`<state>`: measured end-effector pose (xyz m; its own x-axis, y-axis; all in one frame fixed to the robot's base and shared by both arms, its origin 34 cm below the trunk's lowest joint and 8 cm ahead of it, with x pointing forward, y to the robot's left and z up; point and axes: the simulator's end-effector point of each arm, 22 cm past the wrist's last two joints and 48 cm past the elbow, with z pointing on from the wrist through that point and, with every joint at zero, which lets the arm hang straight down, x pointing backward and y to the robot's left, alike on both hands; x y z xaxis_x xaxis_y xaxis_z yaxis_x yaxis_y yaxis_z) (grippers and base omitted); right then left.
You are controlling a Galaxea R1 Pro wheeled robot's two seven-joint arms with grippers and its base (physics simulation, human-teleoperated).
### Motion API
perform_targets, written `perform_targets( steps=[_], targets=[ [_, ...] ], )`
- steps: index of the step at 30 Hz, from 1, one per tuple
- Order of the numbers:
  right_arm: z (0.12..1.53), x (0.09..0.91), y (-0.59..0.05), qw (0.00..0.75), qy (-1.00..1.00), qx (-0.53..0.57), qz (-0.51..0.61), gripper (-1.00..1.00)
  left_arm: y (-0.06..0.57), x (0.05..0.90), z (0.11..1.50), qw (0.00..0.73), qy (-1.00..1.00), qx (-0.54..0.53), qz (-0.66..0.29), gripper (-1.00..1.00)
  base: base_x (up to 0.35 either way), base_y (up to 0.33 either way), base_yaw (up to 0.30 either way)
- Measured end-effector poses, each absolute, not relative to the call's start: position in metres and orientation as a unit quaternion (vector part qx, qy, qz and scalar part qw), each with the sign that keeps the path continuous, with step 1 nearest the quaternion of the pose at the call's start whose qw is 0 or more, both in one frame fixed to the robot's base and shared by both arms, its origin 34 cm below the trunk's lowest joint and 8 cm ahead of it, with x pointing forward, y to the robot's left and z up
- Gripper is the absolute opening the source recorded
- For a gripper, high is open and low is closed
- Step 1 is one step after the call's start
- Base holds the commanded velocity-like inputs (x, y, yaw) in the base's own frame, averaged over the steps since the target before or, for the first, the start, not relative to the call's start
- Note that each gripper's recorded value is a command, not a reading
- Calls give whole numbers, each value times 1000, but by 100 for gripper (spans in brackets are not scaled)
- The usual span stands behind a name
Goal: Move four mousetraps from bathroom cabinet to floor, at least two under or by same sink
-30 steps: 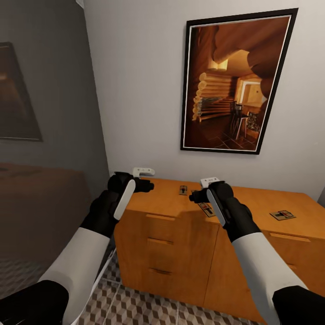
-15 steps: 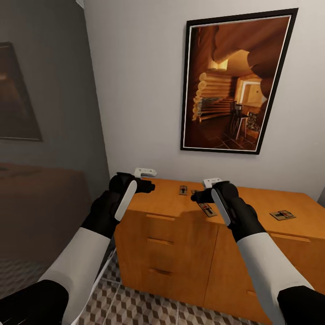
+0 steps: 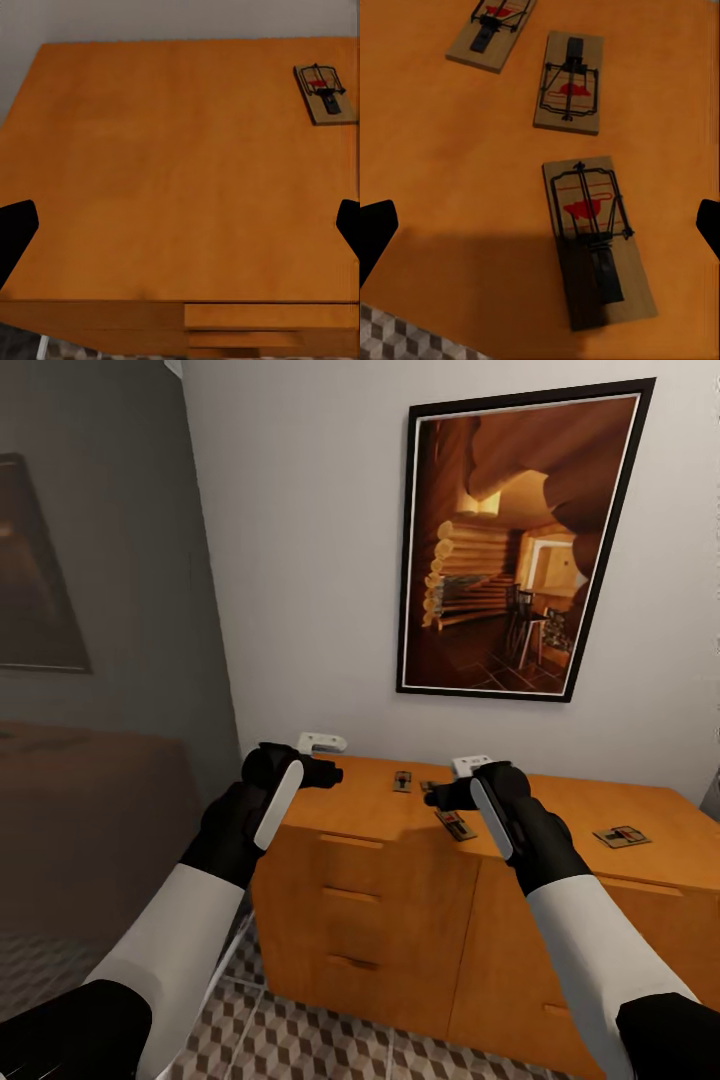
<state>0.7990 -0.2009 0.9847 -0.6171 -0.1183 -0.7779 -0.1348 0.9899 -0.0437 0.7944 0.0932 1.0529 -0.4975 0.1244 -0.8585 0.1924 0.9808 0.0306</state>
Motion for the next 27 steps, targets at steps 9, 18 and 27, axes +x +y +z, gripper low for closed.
perform_targets(
  steps=[9,18,27],
  targets=[
    [984,799,-201,431,899,-70,10,100,94,795,1049,489,867,91,-33,100,0,-47,0],
    [984,799,-201,431,900,-70,10,100,94,795,1049,489,867,91,-33,100,0,-8,0],
    [982,799,-201,428,901,-70,12,100,95,795,1049,489,867,90,-33,100,0,-1,0]
  ],
)
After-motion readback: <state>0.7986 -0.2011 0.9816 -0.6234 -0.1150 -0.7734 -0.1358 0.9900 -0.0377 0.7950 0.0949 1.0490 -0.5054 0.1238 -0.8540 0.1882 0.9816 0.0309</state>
